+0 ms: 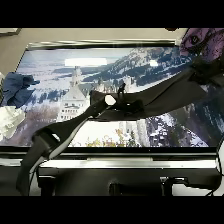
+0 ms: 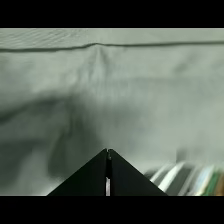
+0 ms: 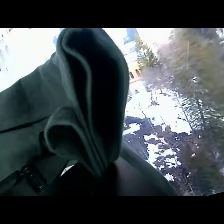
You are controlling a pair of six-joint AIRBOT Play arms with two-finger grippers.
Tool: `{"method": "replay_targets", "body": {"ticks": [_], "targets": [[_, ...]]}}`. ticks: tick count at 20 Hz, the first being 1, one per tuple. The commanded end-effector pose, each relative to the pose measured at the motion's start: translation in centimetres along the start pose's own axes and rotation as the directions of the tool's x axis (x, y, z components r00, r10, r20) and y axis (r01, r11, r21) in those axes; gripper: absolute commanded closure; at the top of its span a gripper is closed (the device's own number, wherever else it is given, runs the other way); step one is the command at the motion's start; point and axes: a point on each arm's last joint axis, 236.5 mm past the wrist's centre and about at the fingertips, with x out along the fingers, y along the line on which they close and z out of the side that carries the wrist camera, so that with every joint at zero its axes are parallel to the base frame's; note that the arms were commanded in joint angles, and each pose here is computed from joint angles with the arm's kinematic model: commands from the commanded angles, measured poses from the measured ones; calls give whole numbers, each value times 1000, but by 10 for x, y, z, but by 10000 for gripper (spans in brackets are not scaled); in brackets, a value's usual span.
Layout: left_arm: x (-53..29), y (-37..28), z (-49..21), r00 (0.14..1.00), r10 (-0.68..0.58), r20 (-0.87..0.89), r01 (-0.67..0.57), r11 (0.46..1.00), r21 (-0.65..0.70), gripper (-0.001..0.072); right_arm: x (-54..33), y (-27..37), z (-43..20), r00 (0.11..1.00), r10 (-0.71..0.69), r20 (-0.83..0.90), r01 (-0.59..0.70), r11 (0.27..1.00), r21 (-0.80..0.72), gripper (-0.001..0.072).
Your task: Fold the clothes and pants, and hang the long-sleeved shirts on hangers.
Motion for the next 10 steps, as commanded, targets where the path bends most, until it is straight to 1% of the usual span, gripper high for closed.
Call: {"method": "replay_targets", "body": {"ticks": [1,4,7,9,10], "targets": [[38,-10,-10,998,-63,-13,61,992,-115,692,-15,-3,4,999,-13,49,13,1000,-9,675],[58,-16,-12,992,-124,20,125,970,-206,692,-19,-2,3,998,-10,54,11,1000,-11,675],[58,-15,-20,992,-126,-13,121,975,-184,692,-19,-1,6,998,-6,64,7,1000,-10,675],[43,-15,-11,991,-128,-39,119,977,-176,693,-19,1,9,997,0,80,0,1000,-6,675],[32,-15,-2,991,-122,-47,113,981,-160,694,-19,1,10,997,1,79,-3,1000,19,675]]}}
